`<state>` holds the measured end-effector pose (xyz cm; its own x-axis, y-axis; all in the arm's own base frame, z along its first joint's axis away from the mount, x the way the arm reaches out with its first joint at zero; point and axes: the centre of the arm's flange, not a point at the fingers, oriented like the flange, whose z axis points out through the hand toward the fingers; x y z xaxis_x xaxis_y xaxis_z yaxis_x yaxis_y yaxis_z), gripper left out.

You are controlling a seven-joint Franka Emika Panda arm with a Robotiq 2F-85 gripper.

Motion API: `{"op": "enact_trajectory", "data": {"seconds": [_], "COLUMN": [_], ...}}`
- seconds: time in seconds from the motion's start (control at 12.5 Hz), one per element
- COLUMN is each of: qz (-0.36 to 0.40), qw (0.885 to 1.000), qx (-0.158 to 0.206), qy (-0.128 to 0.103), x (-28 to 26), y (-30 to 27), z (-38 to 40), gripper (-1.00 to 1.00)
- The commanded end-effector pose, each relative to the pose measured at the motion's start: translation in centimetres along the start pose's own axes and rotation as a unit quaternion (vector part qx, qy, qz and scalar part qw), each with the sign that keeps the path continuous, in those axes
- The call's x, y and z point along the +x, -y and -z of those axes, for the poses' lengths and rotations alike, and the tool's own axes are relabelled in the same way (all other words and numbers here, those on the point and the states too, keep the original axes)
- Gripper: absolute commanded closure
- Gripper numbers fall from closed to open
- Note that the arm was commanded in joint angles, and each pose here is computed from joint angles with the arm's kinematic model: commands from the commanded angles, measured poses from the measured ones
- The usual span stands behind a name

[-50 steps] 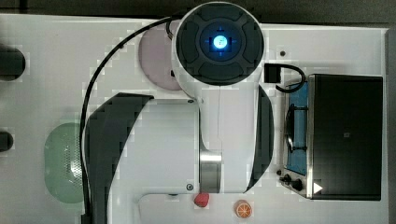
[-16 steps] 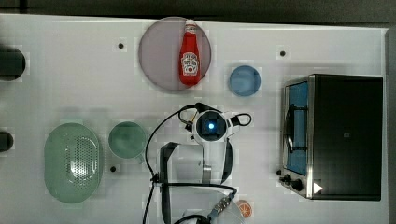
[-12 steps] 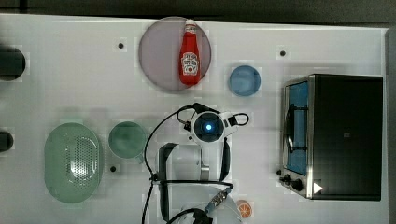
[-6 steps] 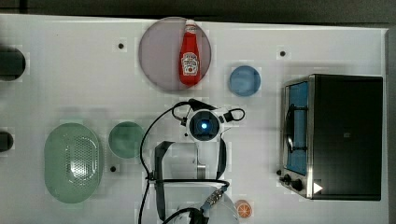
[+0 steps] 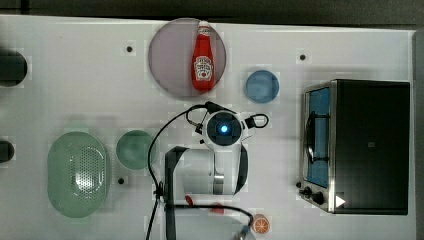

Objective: Pick Banana and place it in mug.

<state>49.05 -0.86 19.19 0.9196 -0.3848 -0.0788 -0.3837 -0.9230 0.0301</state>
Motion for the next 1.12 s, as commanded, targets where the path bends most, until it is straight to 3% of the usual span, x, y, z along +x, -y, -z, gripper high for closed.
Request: {"op": "enact_trajectory", "data": {"seconds": [0.08,0.24,0.56,0.88,1.12], "qz": [0.003,0.003,0.01,-0.027,-0.084], "qw": [1.0,1.0,1.0,0.999,0.996], "qx": [0.003,-0.003,-0.004,0.027,0.01], "qy": [-0.016,0.002,0.008,0.035,0.037], "x": [1.6,1.3,-0.4,-4.3,-7.9], "y": [-1.1,-1.2,1.1,7.9,13.7], "z": [10.9,16.8,25.5,26.2,24.9], "gripper": [0.28,0.28,0.28,0.28,0.28]}}
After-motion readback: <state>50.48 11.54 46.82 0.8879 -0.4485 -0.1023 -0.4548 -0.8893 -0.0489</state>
